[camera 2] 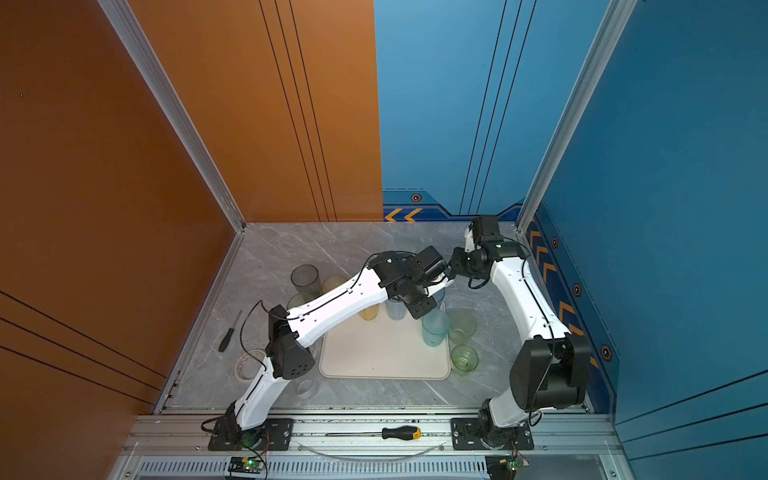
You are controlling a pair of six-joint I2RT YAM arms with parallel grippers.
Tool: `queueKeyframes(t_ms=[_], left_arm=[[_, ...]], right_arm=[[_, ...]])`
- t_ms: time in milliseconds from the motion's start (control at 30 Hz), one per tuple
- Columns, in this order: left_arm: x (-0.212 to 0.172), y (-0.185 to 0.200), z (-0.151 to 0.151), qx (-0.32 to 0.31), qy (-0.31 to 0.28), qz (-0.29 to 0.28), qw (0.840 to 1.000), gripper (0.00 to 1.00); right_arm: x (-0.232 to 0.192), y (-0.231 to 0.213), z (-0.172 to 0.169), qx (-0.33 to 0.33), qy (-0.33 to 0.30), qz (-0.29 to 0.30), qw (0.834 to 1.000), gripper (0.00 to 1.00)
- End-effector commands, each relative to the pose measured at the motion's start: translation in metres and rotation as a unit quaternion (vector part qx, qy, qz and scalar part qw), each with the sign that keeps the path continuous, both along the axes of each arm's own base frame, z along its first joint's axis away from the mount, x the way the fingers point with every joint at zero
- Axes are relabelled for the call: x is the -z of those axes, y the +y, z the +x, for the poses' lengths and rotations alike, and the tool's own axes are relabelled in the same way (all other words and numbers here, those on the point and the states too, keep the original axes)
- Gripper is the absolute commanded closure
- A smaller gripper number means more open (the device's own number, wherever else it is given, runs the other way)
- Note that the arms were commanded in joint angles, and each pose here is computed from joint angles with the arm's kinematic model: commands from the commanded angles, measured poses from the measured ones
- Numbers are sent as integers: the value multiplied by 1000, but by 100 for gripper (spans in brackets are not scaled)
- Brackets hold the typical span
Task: Place the glasses into the tray
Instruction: 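Raise the left gripper while the right gripper moves to another teal glass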
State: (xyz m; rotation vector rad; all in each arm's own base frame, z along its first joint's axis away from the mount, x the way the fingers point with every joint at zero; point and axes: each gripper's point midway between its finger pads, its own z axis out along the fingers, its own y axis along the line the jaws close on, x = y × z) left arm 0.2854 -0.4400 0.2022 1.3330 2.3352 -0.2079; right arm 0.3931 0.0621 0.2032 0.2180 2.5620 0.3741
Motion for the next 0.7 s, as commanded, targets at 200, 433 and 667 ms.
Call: queueKeyframes(t_ms=[200, 433, 667], left_arm=[[-85, 36, 38, -80, -89, -77, 990, 78], [-116, 93, 57, -143, -126, -100, 977, 77], [-152, 187, 74, -258, -172, -187, 932, 74]], right_arm=[[-15, 0, 5, -9, -20, -10, 1000, 59], [-16, 5, 12, -14, -19, -7, 1000, 59], [-22, 10, 17, -20, -23, -11, 999, 59]])
